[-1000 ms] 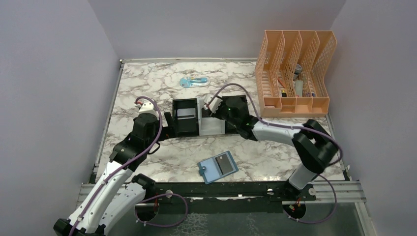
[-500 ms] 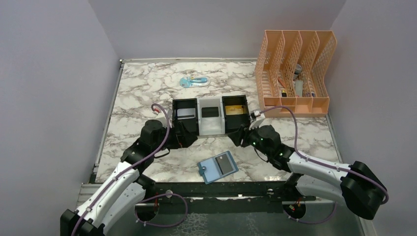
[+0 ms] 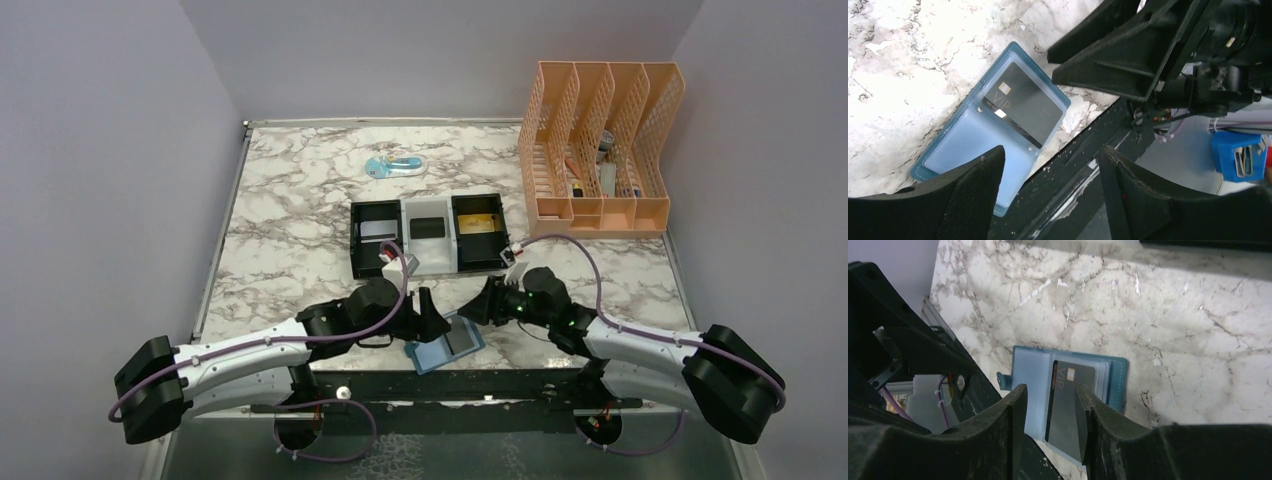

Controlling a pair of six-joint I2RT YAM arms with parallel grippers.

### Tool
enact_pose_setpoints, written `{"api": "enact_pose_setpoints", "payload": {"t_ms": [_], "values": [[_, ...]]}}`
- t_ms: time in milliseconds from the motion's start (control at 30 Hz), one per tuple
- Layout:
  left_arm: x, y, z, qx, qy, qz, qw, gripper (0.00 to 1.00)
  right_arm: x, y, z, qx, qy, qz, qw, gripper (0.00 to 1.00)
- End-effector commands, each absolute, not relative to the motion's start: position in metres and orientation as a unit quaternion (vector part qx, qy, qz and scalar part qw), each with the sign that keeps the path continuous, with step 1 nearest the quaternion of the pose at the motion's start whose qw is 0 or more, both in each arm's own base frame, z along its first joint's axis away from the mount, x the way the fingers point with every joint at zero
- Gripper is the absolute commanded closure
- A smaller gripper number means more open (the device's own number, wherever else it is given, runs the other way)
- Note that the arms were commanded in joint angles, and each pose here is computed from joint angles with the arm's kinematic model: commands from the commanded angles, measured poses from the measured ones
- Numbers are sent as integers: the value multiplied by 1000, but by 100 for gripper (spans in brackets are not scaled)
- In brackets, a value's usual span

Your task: Take the credit cards out of the card holder

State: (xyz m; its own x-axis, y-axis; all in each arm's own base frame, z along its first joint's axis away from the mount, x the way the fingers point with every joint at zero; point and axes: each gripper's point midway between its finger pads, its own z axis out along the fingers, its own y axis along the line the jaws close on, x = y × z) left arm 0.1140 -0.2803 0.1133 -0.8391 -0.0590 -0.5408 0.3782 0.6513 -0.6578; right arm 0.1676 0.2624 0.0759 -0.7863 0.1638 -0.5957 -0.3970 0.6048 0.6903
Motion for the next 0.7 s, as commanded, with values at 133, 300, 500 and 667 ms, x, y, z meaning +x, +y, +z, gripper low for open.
{"api": "enact_pose_setpoints", "payload": {"t_ms": [133, 300, 500, 667], "values": [[122, -297, 97, 34, 864, -413, 288, 37, 147, 259, 48, -75, 865, 429, 251, 62], [123, -301, 80, 8, 866, -415, 280, 44, 142, 258, 40, -79, 873, 421, 234, 65], [124, -298, 68, 3, 873, -400, 279, 48, 143, 258, 38, -80, 876, 415, 231, 68], [123, -297, 62, 0, 874, -400, 276, 52, 142, 259, 36, -82, 878, 414, 225, 69]]}}
